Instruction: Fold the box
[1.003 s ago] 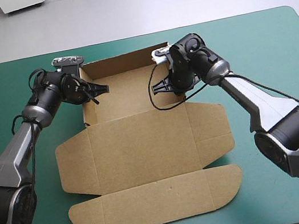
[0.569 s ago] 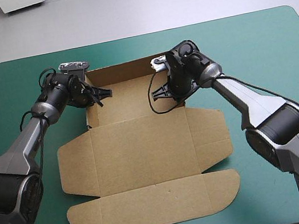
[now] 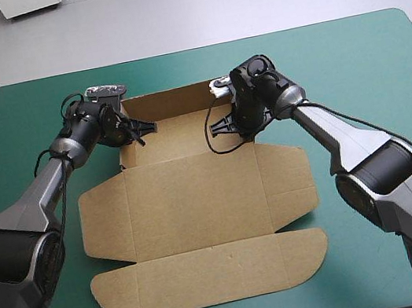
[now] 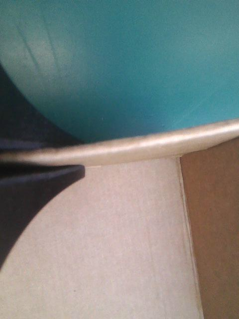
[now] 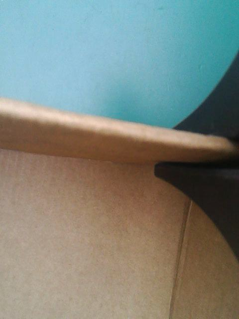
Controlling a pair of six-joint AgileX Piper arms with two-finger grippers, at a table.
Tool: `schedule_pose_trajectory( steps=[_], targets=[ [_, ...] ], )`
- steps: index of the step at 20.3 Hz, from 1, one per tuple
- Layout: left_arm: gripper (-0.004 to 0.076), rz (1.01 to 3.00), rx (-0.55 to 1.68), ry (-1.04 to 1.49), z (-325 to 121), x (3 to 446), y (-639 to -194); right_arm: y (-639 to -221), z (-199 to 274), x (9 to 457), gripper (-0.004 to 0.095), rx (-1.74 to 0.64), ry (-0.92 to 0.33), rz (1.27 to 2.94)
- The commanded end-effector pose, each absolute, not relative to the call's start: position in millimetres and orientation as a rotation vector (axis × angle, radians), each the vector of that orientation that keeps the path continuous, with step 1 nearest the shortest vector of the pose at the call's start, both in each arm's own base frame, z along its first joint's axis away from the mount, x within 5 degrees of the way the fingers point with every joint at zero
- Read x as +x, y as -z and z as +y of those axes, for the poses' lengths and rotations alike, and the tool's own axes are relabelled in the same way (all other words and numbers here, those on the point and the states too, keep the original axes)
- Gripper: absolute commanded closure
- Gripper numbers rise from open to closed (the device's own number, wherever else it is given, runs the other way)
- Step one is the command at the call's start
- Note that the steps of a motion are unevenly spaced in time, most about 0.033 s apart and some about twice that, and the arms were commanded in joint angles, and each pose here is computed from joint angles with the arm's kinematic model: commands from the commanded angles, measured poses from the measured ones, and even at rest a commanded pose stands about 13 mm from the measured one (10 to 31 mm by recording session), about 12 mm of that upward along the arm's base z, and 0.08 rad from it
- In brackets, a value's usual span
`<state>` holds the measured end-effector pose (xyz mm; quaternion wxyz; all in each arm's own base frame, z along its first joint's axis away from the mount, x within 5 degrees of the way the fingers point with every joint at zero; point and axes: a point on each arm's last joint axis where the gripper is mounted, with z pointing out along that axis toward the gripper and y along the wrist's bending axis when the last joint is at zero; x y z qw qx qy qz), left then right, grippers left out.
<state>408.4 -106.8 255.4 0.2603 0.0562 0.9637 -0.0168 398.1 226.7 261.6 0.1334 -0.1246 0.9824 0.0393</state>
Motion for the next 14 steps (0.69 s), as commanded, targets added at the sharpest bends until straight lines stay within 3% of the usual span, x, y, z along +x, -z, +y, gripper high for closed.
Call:
schedule_pose_trajectory(
  steps=[1, 8, 10, 13, 14],
  targets=[
    [0.0734, 2.523, 0.190, 0.073, -112, 409, -273, -274, 230, 395, 0.0921, -0.444, -0.138, 2.796],
    [0.0723, 2.509, 0.255, 0.054, -112, 410, -274, -285, 233, 399, 0.0888, -0.531, -0.162, 2.708],
    [0.0678, 2.504, 0.252, 0.064, -112, 410, -275, -292, 234, 400, 0.0778, -0.537, -0.176, 2.686],
    [0.0565, 2.498, 0.254, 0.099, -115, 411, -278, -300, 234, 400, 0.0514, -0.532, -0.189, 2.666],
    [0.0536, 2.496, 0.254, 0.105, -115, 411, -280, -300, 234, 400, 0.0467, -0.532, -0.190, 2.665]
  ],
)
